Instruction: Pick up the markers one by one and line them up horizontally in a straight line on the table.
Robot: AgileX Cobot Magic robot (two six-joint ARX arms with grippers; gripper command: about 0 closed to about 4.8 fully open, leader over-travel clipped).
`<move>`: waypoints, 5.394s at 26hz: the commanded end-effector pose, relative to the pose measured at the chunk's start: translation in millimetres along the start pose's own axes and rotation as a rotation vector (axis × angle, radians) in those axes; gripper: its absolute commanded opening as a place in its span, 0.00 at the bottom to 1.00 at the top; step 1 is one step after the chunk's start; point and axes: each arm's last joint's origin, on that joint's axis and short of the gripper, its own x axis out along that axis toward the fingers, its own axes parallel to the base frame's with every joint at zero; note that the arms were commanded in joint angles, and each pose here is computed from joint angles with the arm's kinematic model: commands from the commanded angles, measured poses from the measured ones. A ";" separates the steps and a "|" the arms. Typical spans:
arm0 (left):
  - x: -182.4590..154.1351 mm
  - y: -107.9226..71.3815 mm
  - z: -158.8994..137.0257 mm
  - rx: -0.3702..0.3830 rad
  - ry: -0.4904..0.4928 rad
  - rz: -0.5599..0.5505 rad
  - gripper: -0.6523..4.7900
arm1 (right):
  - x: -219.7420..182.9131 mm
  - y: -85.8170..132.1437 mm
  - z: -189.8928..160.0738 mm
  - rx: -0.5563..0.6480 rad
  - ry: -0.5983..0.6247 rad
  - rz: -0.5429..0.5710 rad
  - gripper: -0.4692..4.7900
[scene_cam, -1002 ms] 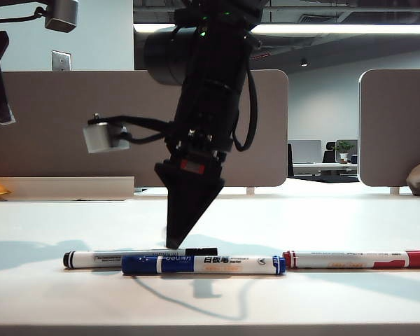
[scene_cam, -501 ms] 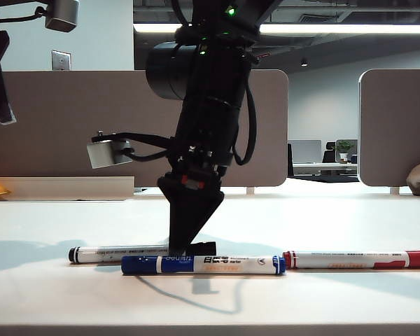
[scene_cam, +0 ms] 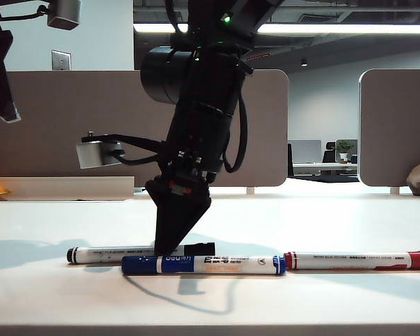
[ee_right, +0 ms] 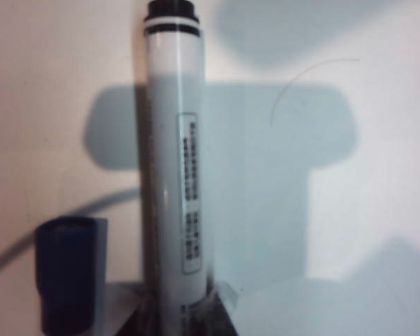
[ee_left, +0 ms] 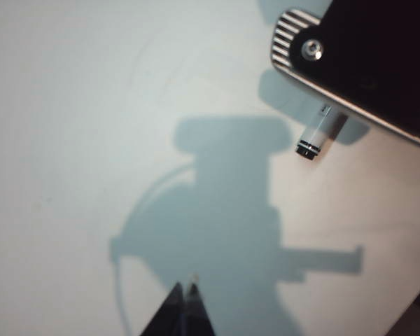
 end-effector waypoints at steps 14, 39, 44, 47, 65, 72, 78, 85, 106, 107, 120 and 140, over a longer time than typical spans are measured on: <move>-6.6 4.7 5.6 -0.047 -0.067 0.060 0.11 | -12.7 -5.1 34.9 0.020 -0.110 -0.036 0.20; -49.3 4.5 -13.8 -0.100 -0.143 0.185 0.11 | 12.9 24.2 79.3 -0.010 -0.136 0.051 0.19; -49.3 4.5 -13.7 -0.100 -0.144 0.185 0.11 | 15.3 23.9 79.0 -0.009 -0.133 0.052 0.19; -49.4 4.8 -13.5 -0.099 -0.147 0.187 0.11 | 17.6 23.6 78.6 0.006 -0.129 0.055 0.19; -49.4 5.3 -12.9 -0.097 -0.152 0.192 0.11 | 26.6 15.2 66.2 0.052 -0.077 0.077 0.19; -49.4 5.3 -12.9 -0.095 -0.152 0.192 0.11 | 26.5 15.3 66.4 0.053 -0.080 0.080 0.32; -49.4 5.3 -12.9 -0.095 -0.152 0.192 0.11 | 26.5 16.4 67.0 0.051 -0.092 0.100 0.49; -49.5 5.6 -12.6 -0.095 -0.156 0.195 0.11 | 26.8 19.2 68.0 0.047 -0.085 0.107 0.50; -50.5 5.2 -11.1 -0.122 -0.198 0.169 0.11 | -7.0 11.7 91.2 0.024 -0.127 0.037 0.61; -52.1 4.8 -11.3 -0.121 -0.204 0.175 0.11 | -12.4 11.0 92.6 0.024 -0.124 0.025 0.61; -68.7 3.4 -16.9 -0.249 -0.261 0.253 0.11 | -81.2 -11.6 68.4 0.081 -0.099 -0.195 0.09; -99.8 0.4 -23.2 -0.447 -0.527 0.255 0.11 | -204.3 -30.6 8.0 0.323 -0.418 -0.347 0.08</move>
